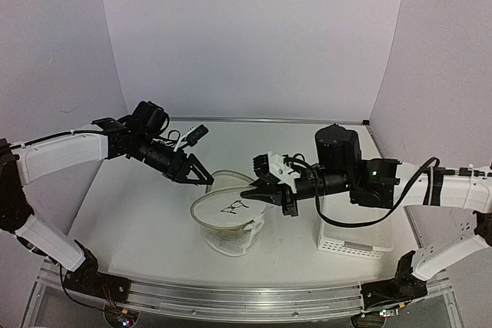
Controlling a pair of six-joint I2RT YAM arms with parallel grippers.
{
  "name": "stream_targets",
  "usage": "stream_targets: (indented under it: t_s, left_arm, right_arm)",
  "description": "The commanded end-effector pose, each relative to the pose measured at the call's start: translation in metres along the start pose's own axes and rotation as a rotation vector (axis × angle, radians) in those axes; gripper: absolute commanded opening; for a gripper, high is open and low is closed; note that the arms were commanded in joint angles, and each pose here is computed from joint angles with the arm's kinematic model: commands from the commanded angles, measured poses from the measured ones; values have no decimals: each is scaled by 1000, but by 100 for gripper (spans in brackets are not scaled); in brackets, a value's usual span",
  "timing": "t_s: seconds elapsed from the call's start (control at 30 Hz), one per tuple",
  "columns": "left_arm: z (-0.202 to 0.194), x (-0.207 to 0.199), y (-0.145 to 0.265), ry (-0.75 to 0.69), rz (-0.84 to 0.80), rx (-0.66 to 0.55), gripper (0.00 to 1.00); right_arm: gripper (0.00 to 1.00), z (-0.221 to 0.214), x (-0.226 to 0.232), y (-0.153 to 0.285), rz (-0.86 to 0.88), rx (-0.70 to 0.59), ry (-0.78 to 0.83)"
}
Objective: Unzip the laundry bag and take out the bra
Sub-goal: Open the laundry bag at the center of the board.
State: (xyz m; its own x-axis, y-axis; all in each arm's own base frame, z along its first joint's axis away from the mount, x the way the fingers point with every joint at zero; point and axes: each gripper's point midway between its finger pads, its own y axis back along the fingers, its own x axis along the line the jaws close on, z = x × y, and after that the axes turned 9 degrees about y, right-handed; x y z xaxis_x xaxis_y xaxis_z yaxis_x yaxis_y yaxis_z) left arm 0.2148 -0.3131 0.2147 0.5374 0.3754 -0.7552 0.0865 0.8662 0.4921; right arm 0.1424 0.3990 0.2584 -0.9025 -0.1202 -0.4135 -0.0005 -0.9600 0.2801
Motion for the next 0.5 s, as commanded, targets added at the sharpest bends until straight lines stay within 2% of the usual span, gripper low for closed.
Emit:
stream_targets:
  t_s: [0.0,0.17,0.47]
  left_arm:
    - [6,-1,-6,16,-29,4,75]
    - [11,15,-16,56,17,11,75]
    - [33,32,-30,67,88,0,76]
  right_arm:
    - [0,30,-17,4,-198,-53,160]
    - [0,30,-6,-1,-245,-27,233]
    - [0,39,7,4,-215,-49,242]
